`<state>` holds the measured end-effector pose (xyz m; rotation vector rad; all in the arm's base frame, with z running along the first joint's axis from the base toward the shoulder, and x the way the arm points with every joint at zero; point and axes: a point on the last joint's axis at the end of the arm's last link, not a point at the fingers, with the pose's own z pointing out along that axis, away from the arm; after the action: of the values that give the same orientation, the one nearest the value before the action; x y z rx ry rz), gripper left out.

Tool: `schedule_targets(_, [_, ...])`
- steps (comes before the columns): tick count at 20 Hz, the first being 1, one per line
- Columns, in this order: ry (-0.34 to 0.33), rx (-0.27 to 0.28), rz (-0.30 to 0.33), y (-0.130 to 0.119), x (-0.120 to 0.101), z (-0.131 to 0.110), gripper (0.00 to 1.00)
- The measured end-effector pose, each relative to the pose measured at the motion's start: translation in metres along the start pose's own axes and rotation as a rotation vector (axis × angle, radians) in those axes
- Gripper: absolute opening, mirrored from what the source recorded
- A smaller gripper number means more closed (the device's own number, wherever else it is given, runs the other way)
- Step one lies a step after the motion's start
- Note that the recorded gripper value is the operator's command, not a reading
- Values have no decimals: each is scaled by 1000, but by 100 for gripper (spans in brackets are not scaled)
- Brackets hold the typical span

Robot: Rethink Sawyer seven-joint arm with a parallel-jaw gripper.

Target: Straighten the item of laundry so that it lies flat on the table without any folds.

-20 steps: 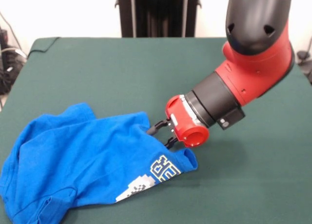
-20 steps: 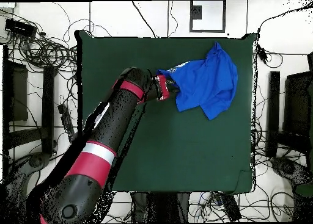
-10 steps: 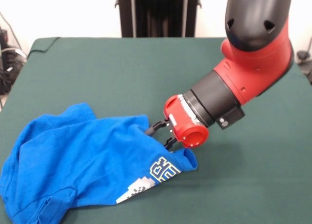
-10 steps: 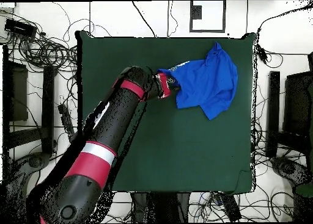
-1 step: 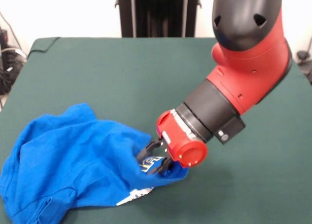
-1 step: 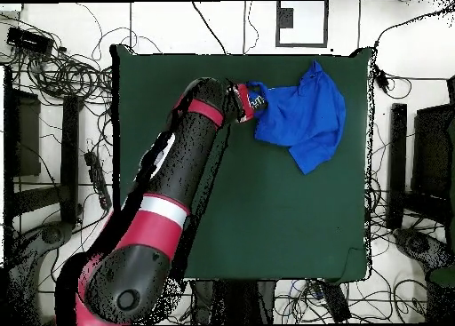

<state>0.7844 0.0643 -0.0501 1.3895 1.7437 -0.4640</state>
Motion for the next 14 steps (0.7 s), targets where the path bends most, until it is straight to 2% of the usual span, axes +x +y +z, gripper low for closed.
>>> schedule_targets(7, [35, -85, 50, 50, -9, 4, 100])
schedule_targets(9, [55, -114, 66, 65, -5, 1, 100])
schedule_targets(12, [70, -135, 72, 74, 0, -2, 100])
schedule_targets(14, [95, -156, 80, 83, 12, -6, 100])
